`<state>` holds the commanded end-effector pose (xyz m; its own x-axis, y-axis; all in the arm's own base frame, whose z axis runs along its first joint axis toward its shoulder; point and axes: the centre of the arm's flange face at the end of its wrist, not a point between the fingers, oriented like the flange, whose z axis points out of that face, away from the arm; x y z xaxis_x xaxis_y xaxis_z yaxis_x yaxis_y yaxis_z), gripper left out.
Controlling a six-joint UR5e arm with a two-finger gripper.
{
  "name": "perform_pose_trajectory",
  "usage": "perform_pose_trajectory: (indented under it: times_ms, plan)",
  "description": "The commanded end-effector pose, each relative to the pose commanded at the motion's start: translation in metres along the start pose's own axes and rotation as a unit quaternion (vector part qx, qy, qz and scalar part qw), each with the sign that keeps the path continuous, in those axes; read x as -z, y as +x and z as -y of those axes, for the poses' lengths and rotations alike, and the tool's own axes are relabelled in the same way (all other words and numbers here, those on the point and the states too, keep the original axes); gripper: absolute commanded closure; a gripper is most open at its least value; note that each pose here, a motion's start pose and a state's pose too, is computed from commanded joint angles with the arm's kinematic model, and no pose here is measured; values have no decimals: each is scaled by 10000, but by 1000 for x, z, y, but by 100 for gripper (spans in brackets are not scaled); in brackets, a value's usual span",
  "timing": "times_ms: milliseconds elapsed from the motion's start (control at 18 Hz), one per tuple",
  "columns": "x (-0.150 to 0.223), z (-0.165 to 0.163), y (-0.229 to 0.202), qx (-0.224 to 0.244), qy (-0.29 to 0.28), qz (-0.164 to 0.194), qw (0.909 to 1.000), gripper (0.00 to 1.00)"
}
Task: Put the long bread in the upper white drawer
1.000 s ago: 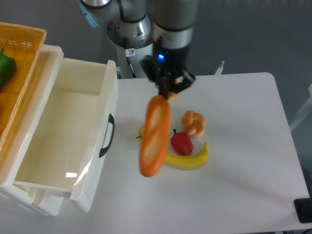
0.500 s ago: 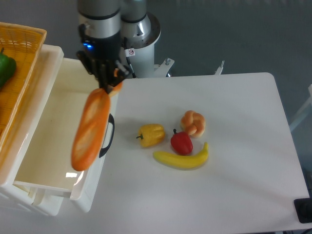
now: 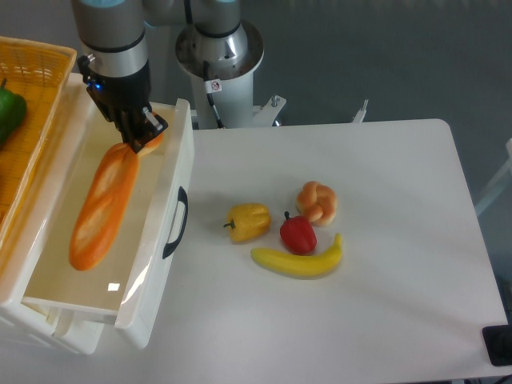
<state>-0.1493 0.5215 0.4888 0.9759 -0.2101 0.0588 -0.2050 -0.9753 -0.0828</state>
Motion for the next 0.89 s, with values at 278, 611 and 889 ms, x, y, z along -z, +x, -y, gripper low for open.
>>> perform_pose_trajectory:
  times_ms: [278, 611, 889]
  plan:
    - [-7, 1, 0, -2, -40, -38, 10000, 1]
    - [-3, 4, 2, 55, 76, -96, 9999, 0]
    - [9, 0, -16, 340, 274, 59, 9990, 0]
